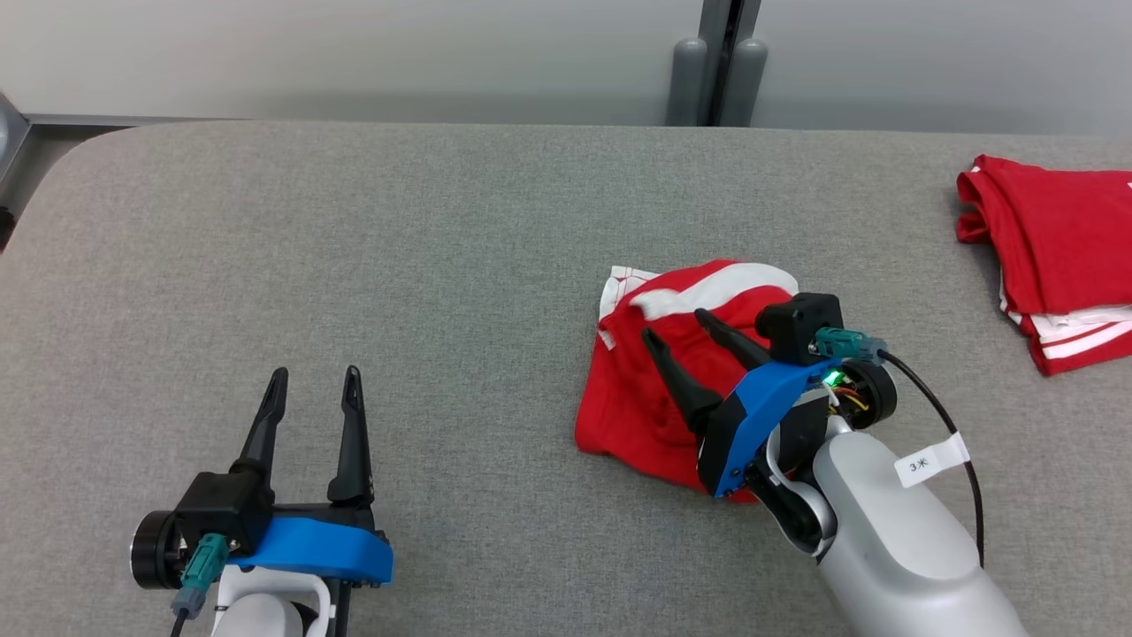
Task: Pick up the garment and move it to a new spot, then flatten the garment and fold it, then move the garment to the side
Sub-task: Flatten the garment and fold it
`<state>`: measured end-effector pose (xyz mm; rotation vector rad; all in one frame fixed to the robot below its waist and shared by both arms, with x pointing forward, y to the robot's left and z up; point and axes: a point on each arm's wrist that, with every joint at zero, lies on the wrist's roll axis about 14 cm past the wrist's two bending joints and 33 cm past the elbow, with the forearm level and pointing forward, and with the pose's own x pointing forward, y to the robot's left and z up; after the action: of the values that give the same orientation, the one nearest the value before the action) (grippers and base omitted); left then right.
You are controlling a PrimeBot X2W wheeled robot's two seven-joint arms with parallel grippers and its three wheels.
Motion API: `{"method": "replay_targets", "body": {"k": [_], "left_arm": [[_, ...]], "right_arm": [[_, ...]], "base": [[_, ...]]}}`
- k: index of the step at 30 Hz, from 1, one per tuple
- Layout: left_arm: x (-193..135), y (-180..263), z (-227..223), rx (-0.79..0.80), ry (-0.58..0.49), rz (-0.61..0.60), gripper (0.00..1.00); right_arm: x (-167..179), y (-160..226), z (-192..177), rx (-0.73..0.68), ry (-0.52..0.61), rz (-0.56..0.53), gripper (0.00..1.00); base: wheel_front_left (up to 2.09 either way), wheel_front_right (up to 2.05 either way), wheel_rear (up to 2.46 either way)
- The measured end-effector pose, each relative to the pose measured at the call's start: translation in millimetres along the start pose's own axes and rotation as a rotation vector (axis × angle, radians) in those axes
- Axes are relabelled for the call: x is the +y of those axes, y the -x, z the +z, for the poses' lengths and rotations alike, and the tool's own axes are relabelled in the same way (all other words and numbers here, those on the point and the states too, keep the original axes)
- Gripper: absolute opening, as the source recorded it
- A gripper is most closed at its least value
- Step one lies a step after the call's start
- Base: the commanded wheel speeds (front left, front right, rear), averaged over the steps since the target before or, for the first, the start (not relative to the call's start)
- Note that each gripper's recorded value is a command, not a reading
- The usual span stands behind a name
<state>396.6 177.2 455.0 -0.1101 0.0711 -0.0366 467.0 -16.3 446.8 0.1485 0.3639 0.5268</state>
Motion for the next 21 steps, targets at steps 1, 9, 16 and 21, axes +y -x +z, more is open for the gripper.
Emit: {"method": "replay_targets", "body": {"k": [1, 9, 16, 21], "left_arm": [[0, 0, 1, -0.003, 0.0, -0.001, 1.0], [-8, 1, 8, -0.023, -0.008, -0.026, 1.0], [-12, 2, 13, -0.039, -0.019, -0.041, 1.0], [-13, 3, 16, -0.049, -0.026, -0.047, 1.0]], "right_arm": [[-1, 1, 6, -0.024, 0.003, -0.004, 1.0], [-38, 36, 70, -0.282, 0.081, -0.1, 1.0], [-79, 85, 87, -0.426, 0.1, -0.231, 1.0], [-93, 116, 84, -0.486, 0.085, -0.303, 1.0]], "base": [[0.0, 0.0, 0.0], [0.0, 0.0, 0.0], [0.0, 0.0, 0.0], [0.0, 0.0, 0.0]]}}
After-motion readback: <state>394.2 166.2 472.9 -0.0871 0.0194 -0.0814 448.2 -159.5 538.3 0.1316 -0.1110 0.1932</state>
